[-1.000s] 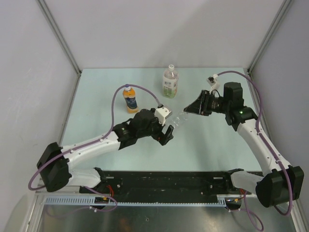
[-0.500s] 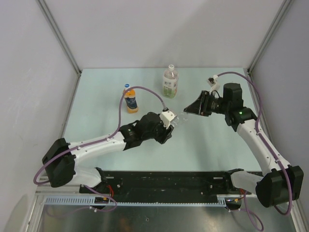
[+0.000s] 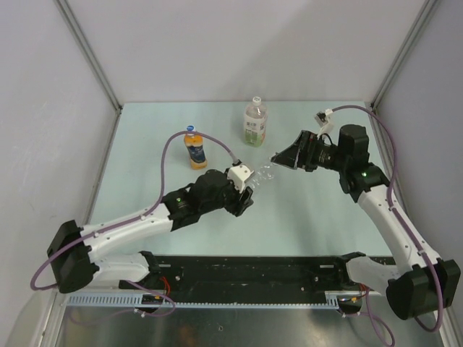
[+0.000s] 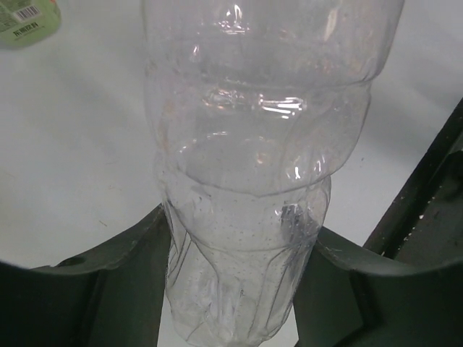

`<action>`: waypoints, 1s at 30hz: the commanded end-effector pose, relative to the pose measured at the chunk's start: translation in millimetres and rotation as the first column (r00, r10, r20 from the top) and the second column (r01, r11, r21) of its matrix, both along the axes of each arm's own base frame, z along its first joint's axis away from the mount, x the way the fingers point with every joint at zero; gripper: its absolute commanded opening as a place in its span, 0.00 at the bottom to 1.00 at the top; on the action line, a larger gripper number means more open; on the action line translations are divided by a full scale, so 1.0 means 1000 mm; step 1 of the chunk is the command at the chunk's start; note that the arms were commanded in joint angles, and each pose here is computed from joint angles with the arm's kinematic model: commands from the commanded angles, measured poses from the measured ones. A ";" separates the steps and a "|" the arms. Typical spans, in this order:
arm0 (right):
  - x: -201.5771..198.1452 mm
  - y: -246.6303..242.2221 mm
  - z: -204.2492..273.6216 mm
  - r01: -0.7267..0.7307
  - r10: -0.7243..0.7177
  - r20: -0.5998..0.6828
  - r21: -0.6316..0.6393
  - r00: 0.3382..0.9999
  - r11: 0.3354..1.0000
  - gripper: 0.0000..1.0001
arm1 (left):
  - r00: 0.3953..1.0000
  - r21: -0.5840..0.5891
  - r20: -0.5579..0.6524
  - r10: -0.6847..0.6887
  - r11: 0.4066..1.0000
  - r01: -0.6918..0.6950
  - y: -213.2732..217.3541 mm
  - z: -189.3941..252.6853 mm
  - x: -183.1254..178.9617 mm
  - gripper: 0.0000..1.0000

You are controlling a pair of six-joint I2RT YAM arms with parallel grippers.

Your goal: Unscrew the bottle caps

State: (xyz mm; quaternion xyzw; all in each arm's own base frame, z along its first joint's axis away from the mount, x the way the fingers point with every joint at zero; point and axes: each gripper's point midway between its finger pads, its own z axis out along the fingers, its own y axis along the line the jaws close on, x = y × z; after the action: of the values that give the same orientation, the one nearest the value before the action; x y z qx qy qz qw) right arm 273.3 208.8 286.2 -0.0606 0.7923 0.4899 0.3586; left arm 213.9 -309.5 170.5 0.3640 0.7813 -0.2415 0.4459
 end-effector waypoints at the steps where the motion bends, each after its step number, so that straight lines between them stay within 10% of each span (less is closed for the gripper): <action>1: 0.002 -0.004 0.044 0.082 -0.090 0.156 0.058 0.984 0.995 0.97 | 0.997 -0.099 0.042 0.065 0.993 -0.060 0.007 0.029 0.004 0.28; 30: 0.038 0.052 0.057 0.408 -0.403 0.147 -0.006 0.903 0.913 0.99 | 0.844 0.104 0.224 0.487 0.850 -0.517 0.059 0.031 0.033 0.01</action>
State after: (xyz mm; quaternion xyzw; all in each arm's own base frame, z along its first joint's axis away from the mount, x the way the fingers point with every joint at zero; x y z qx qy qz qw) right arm 292.7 260.7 318.0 0.0372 0.7887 0.3854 0.4775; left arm 236.3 -253.7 174.9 0.2528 0.8266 -0.0555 0.4998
